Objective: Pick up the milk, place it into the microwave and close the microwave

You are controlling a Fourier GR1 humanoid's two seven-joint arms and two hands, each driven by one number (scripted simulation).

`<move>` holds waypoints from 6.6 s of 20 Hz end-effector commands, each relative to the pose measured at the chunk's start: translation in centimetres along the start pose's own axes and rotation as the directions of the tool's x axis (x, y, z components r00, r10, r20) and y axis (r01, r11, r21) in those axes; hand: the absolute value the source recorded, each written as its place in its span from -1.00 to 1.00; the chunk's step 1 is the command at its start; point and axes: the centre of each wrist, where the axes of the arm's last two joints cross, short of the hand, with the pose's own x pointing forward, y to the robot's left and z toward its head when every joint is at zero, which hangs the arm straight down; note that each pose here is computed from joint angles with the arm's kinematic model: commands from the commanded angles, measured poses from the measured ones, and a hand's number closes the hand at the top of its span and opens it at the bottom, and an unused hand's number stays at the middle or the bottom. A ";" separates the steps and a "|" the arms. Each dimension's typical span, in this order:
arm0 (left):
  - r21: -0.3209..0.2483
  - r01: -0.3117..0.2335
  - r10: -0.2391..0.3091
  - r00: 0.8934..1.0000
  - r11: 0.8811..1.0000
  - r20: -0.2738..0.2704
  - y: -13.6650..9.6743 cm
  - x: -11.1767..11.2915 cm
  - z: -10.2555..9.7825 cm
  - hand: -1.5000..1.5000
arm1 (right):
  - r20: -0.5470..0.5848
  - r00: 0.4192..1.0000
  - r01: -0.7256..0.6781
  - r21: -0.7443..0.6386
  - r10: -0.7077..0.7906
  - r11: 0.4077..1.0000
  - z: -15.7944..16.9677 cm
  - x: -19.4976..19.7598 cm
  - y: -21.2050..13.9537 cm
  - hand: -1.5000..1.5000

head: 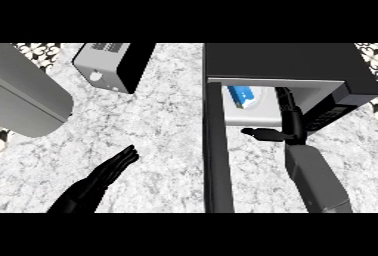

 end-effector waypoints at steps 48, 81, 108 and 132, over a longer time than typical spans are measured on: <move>-0.223 0.094 -0.122 0.985 0.970 -0.120 -18.7 -9.7 -10.5 1.00 | 0.099 0.976 0.171 0.198 -0.194 0.965 14.6 15.9 -13.9 -1.00; 0.231 -0.017 0.025 0.999 0.973 -0.030 -11.8 -6.4 -23.3 1.00 | 0.145 0.916 0.263 0.490 -0.375 0.831 10.5 21.6 -14.2 -1.00; 0.276 -0.060 0.047 0.997 0.959 0.054 -10.2 -6.9 -25.0 1.00 | 0.152 0.911 0.249 0.538 -0.383 0.806 8.0 24.2 -15.5 -1.00; 0.294 -0.085 0.064 0.995 0.952 0.080 -10.1 -7.1 -25.4 1.00 | 0.107 0.889 0.279 0.644 -0.444 0.713 6.6 25.8 -15.9 -1.00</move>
